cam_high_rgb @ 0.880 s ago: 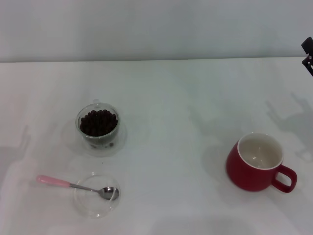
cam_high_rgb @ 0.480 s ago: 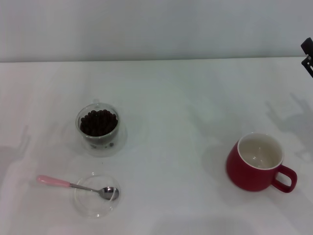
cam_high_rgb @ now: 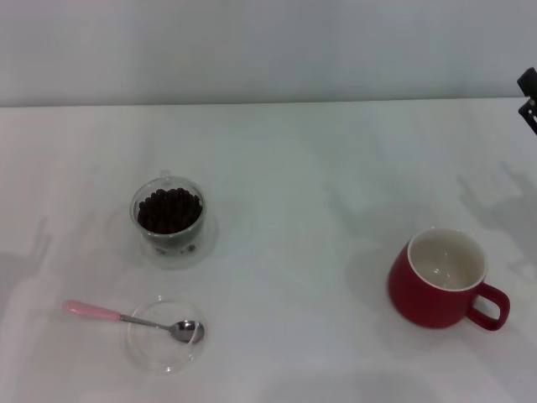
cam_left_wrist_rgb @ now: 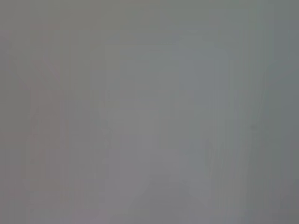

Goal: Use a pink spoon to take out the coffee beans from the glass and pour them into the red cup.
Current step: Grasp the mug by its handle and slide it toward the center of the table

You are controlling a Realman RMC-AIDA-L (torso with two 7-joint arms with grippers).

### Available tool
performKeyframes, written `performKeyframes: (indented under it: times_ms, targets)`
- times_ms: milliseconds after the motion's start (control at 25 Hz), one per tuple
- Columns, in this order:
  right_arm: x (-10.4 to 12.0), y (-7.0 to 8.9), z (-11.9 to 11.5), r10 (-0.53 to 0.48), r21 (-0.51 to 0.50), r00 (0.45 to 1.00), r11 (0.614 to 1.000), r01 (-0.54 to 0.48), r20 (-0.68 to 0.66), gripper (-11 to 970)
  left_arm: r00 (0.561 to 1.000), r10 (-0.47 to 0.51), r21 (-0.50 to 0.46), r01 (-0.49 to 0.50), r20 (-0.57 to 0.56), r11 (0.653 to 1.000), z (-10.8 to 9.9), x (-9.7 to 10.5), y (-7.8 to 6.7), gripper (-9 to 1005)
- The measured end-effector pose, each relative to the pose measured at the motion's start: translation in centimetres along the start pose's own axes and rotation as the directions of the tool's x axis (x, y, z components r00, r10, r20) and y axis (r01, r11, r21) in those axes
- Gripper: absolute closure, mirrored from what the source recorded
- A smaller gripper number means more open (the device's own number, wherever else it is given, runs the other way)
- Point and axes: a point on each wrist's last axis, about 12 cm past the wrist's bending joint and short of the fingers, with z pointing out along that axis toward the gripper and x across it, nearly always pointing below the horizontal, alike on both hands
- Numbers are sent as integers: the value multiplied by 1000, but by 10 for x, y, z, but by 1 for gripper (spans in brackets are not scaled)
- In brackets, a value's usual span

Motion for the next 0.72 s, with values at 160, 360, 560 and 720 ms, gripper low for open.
performKeyframes:
  times_ms: [160,360,560,720]
  targets:
    - [1,0,-10,-10,-17,1000,1000,10,-18,154,1000,-2,1,2,-10,1000,-4,2,-1,255]
    - [3,1,-33,-11,-29,998,1000,9,-68,154,1000,-2,-1,2,-16,1000,-7,3,-1,255]
    - [3,3,-62,-6,-34,993,999,2,-119,154,1000,13,-11,-13,-3,1000,-5,0,5,254]
    - [1,8,-87,9,-48,990,999,-16,-144,154,1000,27,-24,-27,4,999,-3,-3,10,254]
